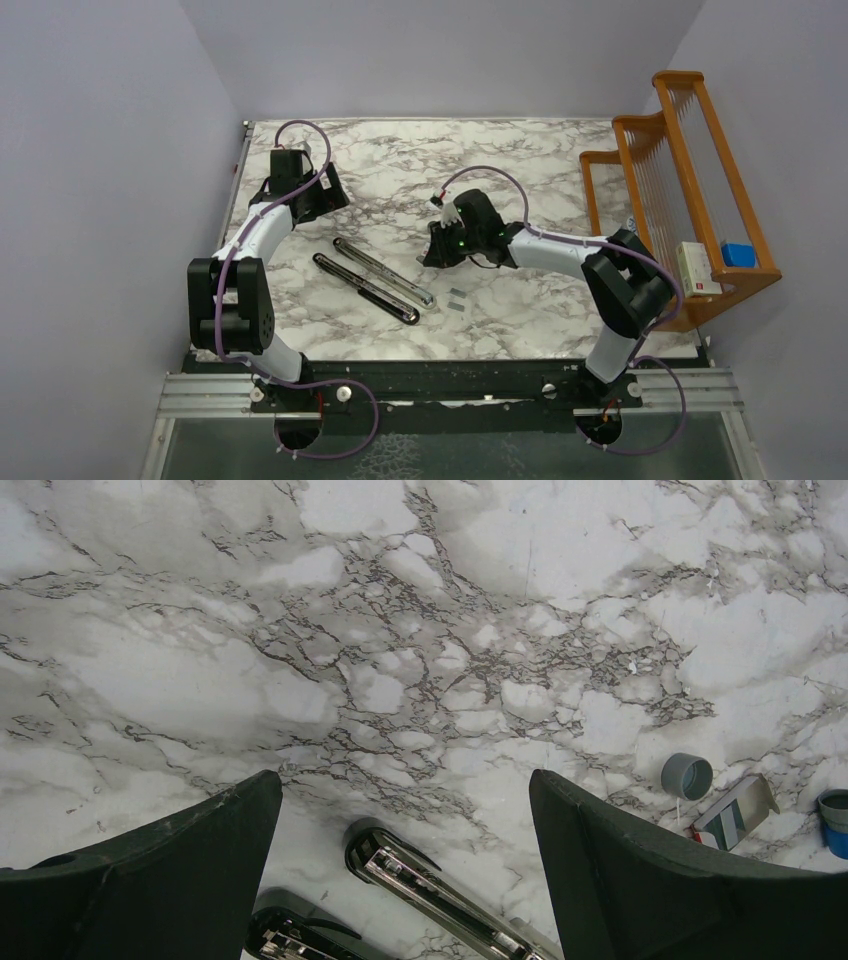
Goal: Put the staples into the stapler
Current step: Pick up the stapler, then install the staple into the stapler.
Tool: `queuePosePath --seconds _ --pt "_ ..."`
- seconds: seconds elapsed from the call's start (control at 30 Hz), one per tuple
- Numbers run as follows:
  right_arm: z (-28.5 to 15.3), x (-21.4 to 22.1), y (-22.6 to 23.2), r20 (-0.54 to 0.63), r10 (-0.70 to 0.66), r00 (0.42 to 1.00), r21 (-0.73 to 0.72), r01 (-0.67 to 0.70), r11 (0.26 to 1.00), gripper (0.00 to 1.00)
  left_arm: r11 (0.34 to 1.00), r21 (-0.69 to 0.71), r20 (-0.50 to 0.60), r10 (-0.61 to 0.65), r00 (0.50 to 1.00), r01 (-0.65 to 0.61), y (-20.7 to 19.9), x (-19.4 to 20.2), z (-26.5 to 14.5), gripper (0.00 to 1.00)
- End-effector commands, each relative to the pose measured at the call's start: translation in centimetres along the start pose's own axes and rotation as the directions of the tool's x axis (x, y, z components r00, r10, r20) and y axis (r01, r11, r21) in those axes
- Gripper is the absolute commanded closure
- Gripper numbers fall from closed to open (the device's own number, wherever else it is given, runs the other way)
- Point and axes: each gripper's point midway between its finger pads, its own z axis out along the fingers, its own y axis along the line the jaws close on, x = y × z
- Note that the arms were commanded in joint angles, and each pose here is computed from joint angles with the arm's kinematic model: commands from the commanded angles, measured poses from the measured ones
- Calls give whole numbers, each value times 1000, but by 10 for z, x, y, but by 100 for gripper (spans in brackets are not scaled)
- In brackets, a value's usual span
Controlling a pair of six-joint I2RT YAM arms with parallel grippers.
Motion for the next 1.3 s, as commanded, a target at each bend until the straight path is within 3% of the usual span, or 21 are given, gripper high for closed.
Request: queuePosePath --seconds 0.0,0.43,0.83,1.27 --pt "-4 -11 -16 15 -104 994 93 102 990 82 1000 19 31 8 999 -9 -4 -14 -3 3" --pt "-4 -18 -7 13 -278 961 165 272 948 83 1000 9 38 14 999 -15 -3 -15 -4 3" --pt "-13 -13 38 -62 -406 912 225 409 884 84 999 -48 22 -10 1000 12 7 -10 -8 3" --pt "-5 -4 53 -108 -424 899 234 438 868 84 992 -121 54 -16 998 22 17 -21 -16 3"
